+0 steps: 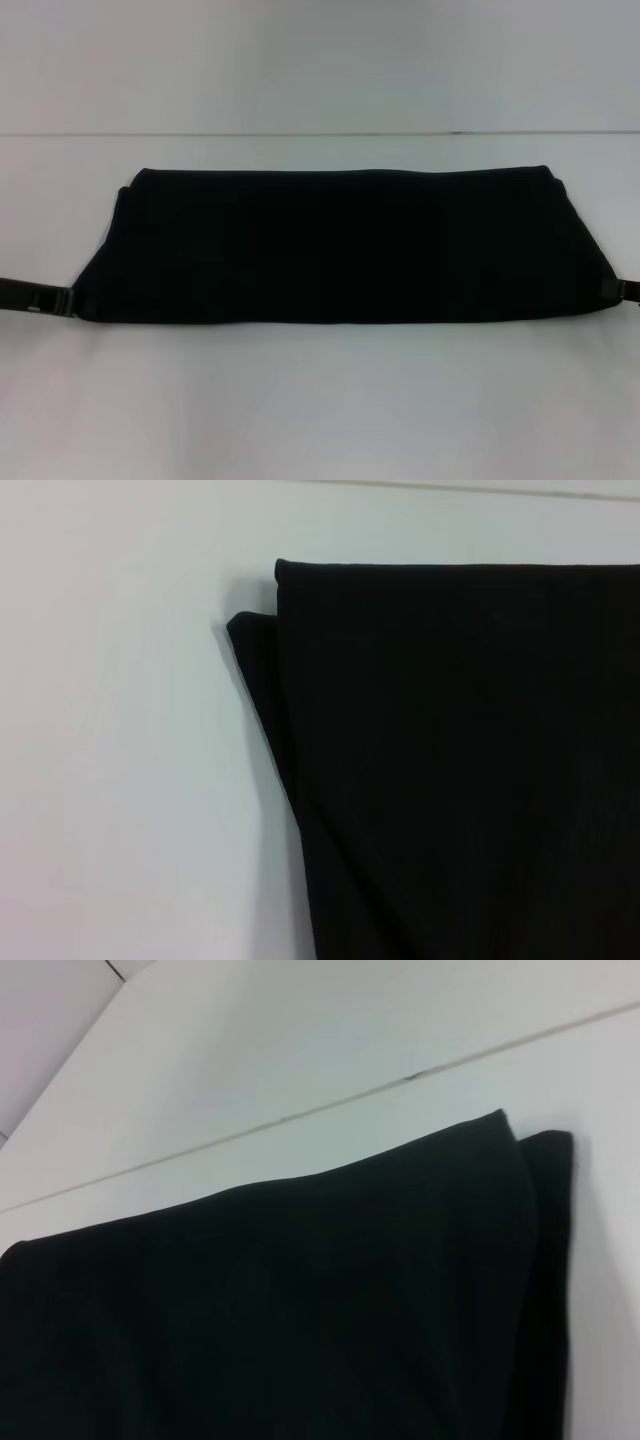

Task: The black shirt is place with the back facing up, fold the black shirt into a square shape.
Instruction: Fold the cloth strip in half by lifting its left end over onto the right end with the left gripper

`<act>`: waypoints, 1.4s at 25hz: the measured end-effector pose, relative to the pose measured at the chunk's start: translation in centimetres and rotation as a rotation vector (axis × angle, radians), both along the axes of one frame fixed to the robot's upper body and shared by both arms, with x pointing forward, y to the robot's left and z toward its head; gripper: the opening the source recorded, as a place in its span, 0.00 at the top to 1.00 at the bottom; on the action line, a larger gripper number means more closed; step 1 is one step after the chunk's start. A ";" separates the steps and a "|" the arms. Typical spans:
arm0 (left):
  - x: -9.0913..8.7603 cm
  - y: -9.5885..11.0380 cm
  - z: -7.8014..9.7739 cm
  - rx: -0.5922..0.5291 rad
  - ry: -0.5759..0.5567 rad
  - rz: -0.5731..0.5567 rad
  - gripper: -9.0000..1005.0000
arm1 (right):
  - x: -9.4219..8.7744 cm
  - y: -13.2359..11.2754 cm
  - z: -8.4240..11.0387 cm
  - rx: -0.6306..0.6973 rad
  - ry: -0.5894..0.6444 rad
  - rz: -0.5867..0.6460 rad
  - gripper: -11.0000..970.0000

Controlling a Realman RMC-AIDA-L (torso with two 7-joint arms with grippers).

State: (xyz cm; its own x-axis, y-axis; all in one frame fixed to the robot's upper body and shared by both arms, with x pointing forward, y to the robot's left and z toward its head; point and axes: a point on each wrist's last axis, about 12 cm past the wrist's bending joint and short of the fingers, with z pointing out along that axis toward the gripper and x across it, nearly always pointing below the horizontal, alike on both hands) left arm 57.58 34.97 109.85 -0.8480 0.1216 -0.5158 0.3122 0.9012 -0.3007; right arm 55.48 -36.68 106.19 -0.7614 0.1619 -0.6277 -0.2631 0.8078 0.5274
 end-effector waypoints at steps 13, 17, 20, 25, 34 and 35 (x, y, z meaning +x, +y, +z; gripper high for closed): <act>-0.8 0.4 -0.3 0.001 0.018 -0.010 0.99 | -1.2 -0.4 -0.4 0.032 0.004 0.003 0.97; -0.7 0.4 -0.2 0.001 0.018 -0.011 0.99 | -1.2 -0.4 -0.3 0.034 0.005 0.000 0.97; -0.6 0.4 -0.2 0.002 0.015 -0.006 0.99 | -1.2 -0.4 -0.3 0.040 0.009 -0.006 0.97; -0.6 0.4 -0.1 0.000 0.023 0.001 0.98 | -1.5 -0.4 0.0 0.094 0.014 -0.011 0.93; -0.9 1.9 1.4 0.035 0.005 0.058 0.81 | -3.2 -2.2 2.0 0.332 -0.167 -0.119 0.56; -0.8 2.4 2.1 0.045 -0.006 0.073 0.78 | -2.9 -1.9 2.3 0.343 -0.203 -0.115 0.54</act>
